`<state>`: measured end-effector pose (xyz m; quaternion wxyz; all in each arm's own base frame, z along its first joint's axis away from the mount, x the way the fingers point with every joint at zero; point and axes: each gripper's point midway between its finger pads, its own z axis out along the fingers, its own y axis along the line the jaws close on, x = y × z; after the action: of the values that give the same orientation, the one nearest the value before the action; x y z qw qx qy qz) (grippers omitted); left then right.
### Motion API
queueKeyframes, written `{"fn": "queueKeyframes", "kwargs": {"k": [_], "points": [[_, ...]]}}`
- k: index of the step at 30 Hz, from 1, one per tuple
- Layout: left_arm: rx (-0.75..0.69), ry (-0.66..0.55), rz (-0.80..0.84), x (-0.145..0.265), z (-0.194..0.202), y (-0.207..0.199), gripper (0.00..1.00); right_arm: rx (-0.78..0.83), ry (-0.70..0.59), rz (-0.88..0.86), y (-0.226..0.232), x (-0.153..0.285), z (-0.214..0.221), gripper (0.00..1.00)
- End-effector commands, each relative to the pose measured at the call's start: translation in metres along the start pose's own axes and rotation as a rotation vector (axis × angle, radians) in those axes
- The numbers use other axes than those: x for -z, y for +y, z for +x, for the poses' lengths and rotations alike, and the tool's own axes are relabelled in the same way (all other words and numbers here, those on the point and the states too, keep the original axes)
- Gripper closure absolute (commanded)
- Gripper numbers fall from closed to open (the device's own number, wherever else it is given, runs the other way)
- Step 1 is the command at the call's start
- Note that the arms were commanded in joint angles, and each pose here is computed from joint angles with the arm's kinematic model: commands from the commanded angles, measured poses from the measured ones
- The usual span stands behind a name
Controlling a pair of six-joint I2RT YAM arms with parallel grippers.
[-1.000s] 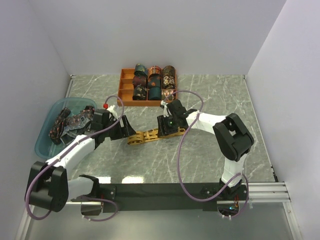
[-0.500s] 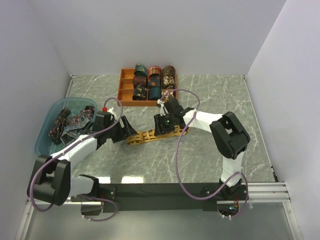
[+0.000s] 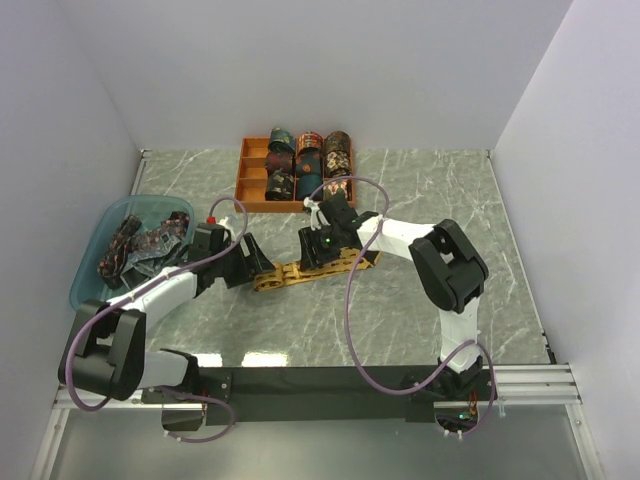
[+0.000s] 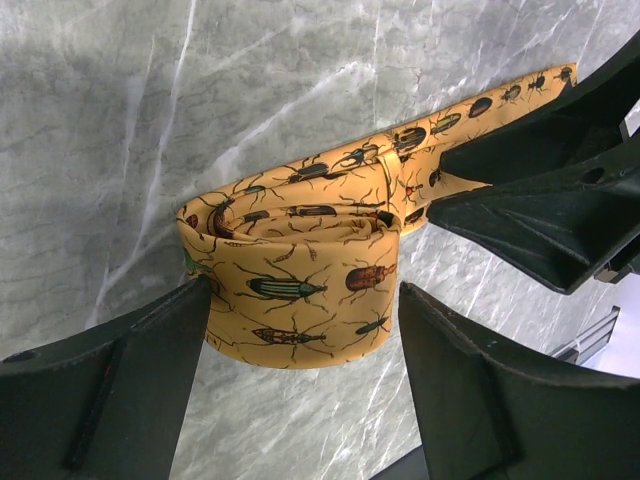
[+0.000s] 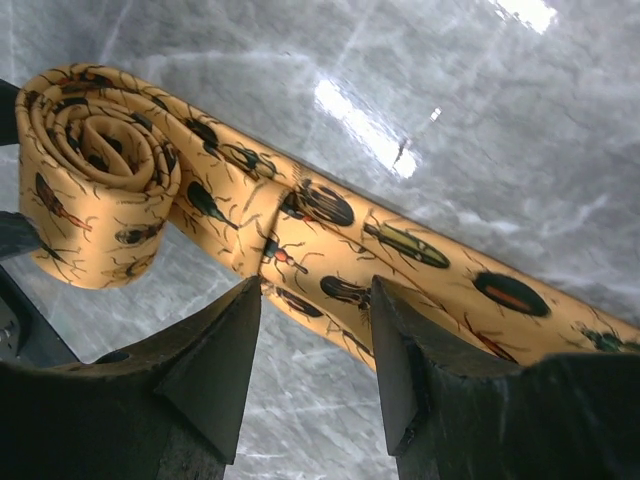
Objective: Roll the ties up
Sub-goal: Roll the tie
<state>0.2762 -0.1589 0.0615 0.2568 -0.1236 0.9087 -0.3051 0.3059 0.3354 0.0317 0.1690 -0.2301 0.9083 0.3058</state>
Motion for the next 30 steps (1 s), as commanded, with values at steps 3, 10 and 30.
{"fn": "queueKeyframes", "kwargs": {"k": [3,10,30], "points": [[-0.004,-0.021,0.022,0.002,-0.008,-0.007,0.19,0.043,-0.009,-0.049,0.015,-0.003,-0.011,0.45],[-0.003,-0.04,0.0,0.008,-0.01,-0.005,0.19,0.069,-0.014,-0.075,0.026,-0.005,-0.017,0.45],[-0.117,-0.214,-0.265,0.06,-0.064,0.028,0.09,0.525,-0.066,-0.053,0.072,0.053,-0.05,0.22]]}}
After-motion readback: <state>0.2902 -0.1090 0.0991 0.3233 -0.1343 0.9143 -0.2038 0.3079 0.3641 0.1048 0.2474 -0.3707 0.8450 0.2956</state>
